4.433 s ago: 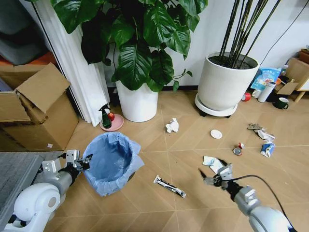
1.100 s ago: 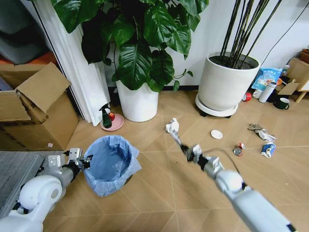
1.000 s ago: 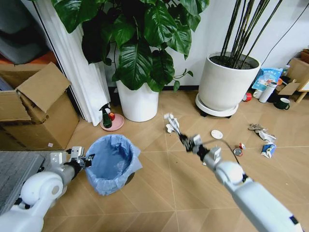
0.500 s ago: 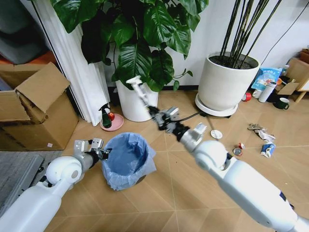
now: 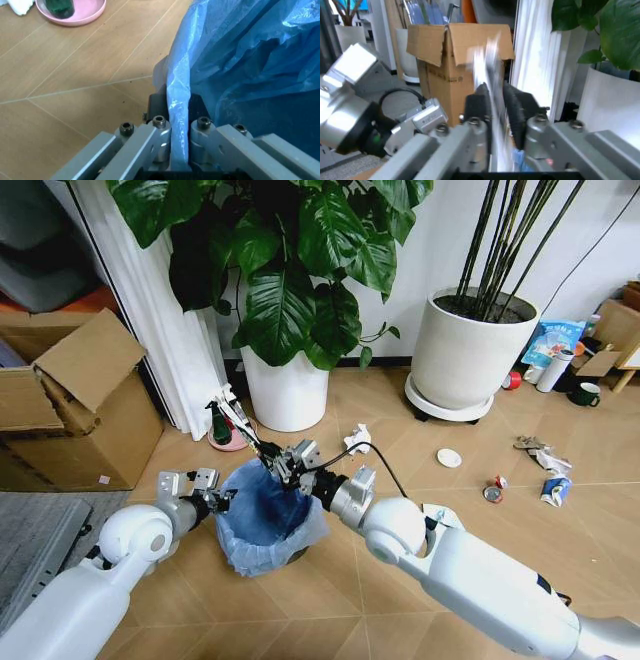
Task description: Pick up the trash bin and place the garbage on the floor into it.
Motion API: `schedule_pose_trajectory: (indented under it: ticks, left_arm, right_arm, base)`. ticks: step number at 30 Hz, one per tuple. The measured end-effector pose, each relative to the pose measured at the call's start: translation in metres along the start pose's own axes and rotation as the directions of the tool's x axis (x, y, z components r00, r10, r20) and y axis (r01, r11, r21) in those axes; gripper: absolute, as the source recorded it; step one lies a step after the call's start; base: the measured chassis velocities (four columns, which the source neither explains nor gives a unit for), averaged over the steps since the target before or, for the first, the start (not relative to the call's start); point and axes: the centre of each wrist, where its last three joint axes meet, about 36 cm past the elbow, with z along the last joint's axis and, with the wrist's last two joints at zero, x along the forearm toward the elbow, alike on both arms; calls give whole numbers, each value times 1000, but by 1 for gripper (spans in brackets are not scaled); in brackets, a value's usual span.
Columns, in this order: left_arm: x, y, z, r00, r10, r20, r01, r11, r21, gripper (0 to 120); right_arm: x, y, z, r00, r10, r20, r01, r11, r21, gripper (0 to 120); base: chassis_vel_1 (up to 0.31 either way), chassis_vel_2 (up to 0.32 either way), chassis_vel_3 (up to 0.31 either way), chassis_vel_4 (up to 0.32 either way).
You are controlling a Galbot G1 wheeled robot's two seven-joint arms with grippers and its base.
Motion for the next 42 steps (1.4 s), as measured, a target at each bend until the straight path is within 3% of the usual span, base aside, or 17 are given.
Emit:
schedule_pose_trajectory:
  ticks: [10, 16, 18, 19, 21, 23, 29, 33, 42]
  left_arm:
    - [3, -1, -3, 1000, 1, 12, -1, 1000, 4, 0]
    - [14, 11, -1, 998, -47, 40, 46, 998, 35, 0]
    - [15, 12, 0, 998, -51, 41, 50, 998, 37, 0]
    - [20, 16, 2, 996, -70, 46, 68, 997, 40, 0]
    - [23, 17, 5, 996, -78, 48, 76, 996, 38, 0]
    - [25, 20, 11, 995, -92, 49, 90, 995, 46, 0]
    - [27, 20, 16, 995, -92, 47, 90, 995, 46, 0]
    - [28, 19, 18, 995, -86, 44, 84, 996, 43, 0]
    - [28, 13, 22, 997, -71, 37, 69, 997, 37, 0]
  right_arm:
    - [-5, -2, -1, 1000, 26, 11, -26, 1000, 5, 48]
    - [7, -29, -15, 974, 225, -24, -226, 974, -13, 73]
    - [10, -32, -15, 970, 242, -28, -242, 970, -14, 73]
    - [24, -42, -11, 953, 299, -50, -300, 954, -14, 83]
    - [34, -48, -8, 941, 334, -62, -335, 942, -14, 86]
    - [61, -61, 1, 903, 417, -100, -419, 908, 2, 97]
    - [112, -81, 13, 831, 537, -145, -534, 843, 58, 100]
    - [133, -84, 19, 804, 572, -162, -568, 820, 72, 100]
    - [148, -81, 23, 783, 600, -163, -597, 799, 71, 100]
  base:
    - [0, 0, 0, 0]
    - [0, 0, 0, 0]
    - [0, 0, 0, 0]
    - [0, 0, 0, 0]
    - [0, 0, 0, 0]
    - [0, 0, 0, 0]
    - [0, 0, 0, 0]
    - [0, 0, 0, 0]
    - [-5, -4, 4, 6]
